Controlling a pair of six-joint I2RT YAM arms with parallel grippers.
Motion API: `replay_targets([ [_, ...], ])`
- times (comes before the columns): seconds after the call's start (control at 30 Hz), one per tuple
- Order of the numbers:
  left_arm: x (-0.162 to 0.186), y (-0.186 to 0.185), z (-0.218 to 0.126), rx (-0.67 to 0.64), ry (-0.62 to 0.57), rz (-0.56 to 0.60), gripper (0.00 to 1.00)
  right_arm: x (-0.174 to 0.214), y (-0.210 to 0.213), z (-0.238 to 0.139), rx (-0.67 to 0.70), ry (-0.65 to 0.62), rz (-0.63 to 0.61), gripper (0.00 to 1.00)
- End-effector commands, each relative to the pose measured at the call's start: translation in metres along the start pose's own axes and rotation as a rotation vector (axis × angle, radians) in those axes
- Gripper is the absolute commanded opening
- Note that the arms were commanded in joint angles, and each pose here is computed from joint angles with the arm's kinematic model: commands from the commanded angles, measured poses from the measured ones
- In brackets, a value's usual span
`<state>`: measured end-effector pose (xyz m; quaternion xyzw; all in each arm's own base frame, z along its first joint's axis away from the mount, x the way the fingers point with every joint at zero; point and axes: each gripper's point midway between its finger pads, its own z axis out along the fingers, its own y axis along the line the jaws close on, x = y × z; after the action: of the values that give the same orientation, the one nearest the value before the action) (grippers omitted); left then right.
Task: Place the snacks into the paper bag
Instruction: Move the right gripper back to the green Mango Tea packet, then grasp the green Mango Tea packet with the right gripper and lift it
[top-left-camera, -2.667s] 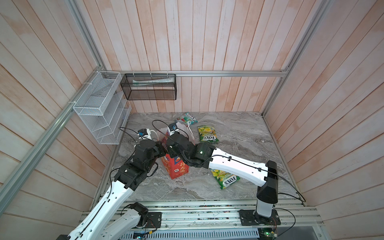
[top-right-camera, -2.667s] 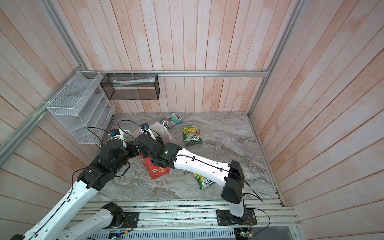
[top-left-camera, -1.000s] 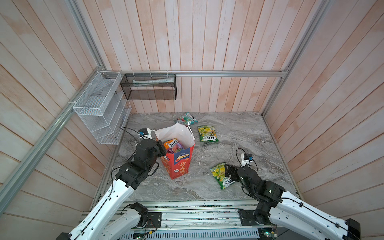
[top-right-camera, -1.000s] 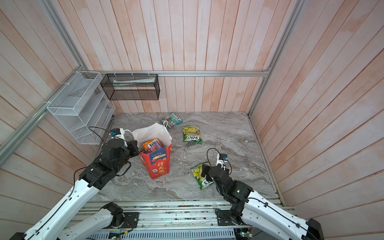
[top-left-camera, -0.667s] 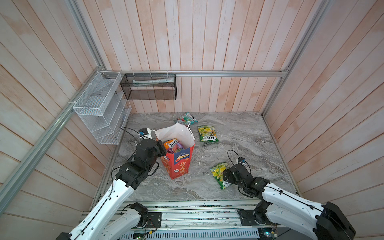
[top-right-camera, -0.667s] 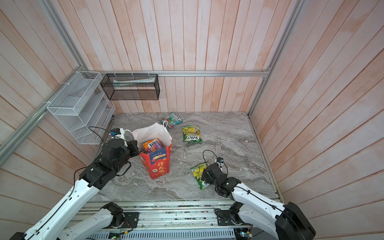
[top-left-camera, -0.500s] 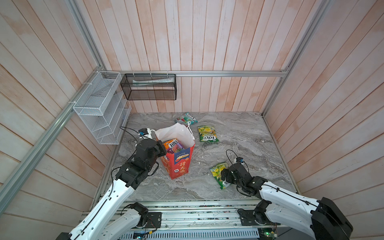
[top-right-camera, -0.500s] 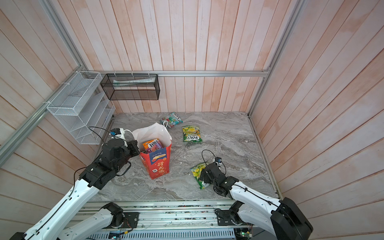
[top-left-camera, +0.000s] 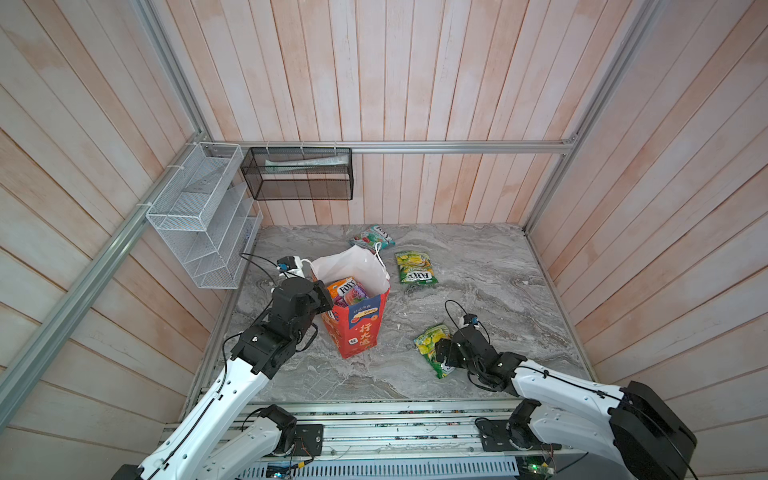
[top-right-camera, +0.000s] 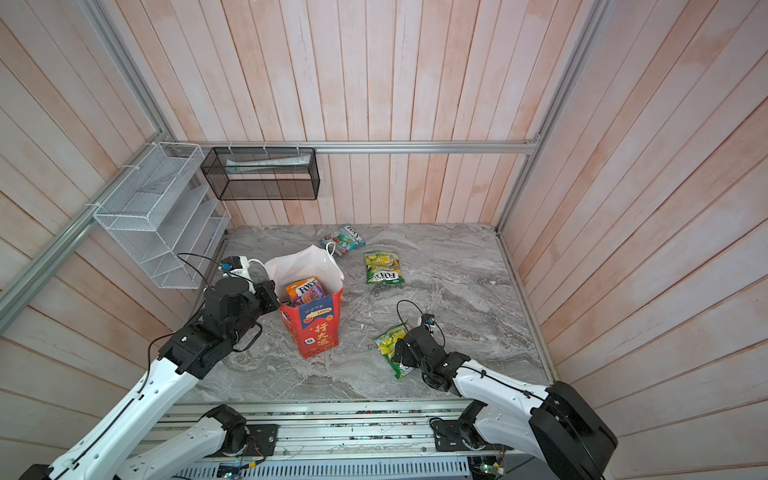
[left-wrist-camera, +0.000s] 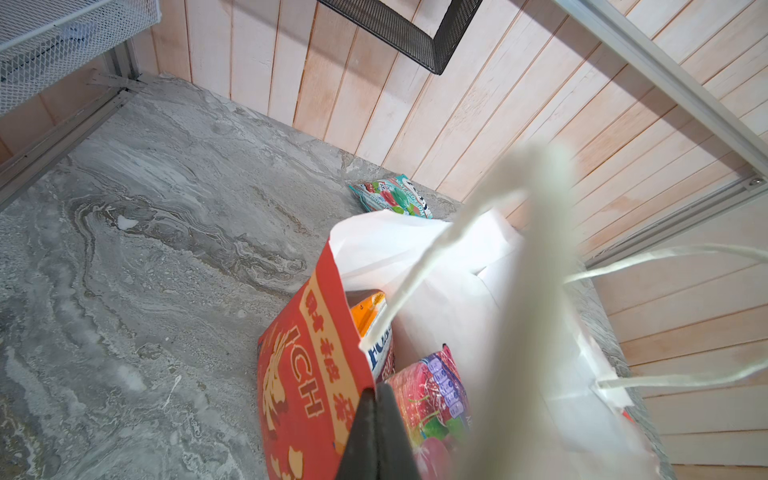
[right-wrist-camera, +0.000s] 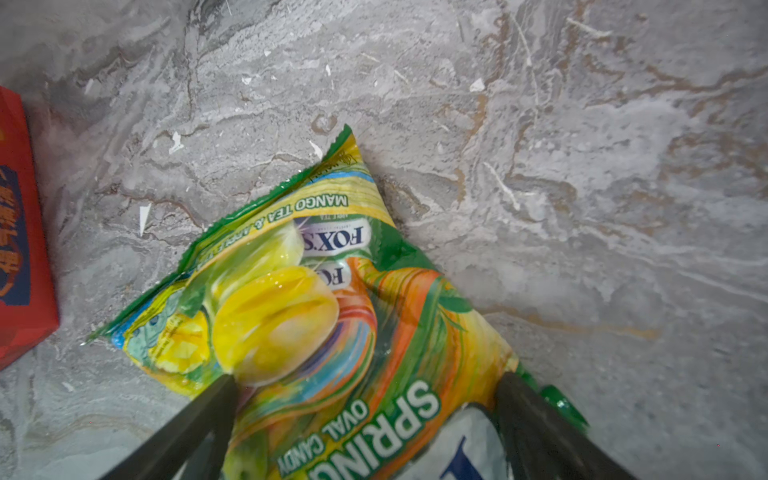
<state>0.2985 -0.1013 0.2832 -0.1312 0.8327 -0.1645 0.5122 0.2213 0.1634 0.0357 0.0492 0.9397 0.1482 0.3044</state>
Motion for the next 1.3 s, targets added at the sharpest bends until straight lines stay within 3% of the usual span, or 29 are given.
replay_targets([
  [0.0, -0.008, -0.003, -0.001, 0.009, -0.032, -0.006, 0.00, 0.010, 0.006, 0.002, 0.036, 0.038, -0.079, 0.98],
  [0.37, -0.008, -0.003, -0.002, 0.013, -0.031, -0.007, 0.00, 0.019, 0.006, 0.015, 0.131, 0.087, -0.155, 0.97],
  [0.53, -0.007, -0.003, -0.001, 0.012, -0.029, -0.006, 0.00, 0.021, 0.006, 0.017, 0.129, 0.094, -0.163, 0.88],
  [0.63, -0.008, -0.004, -0.002, 0.016, -0.030, -0.006, 0.00, 0.023, 0.009, 0.019, 0.116, 0.103, -0.174, 0.78],
  [0.8, -0.008, -0.004, -0.003, 0.020, -0.033, -0.008, 0.00, 0.025, 0.013, 0.020, 0.095, 0.119, -0.186, 0.52],
  [1.13, -0.010, -0.010, -0.009, 0.061, -0.039, -0.012, 0.00, 0.015, 0.025, 0.006, 0.011, 0.073, -0.187, 0.16],
  [1.27, -0.009, -0.012, -0.008, 0.069, -0.026, -0.009, 0.00, 0.011, 0.027, 0.000, -0.007, 0.054, -0.184, 0.15],
])
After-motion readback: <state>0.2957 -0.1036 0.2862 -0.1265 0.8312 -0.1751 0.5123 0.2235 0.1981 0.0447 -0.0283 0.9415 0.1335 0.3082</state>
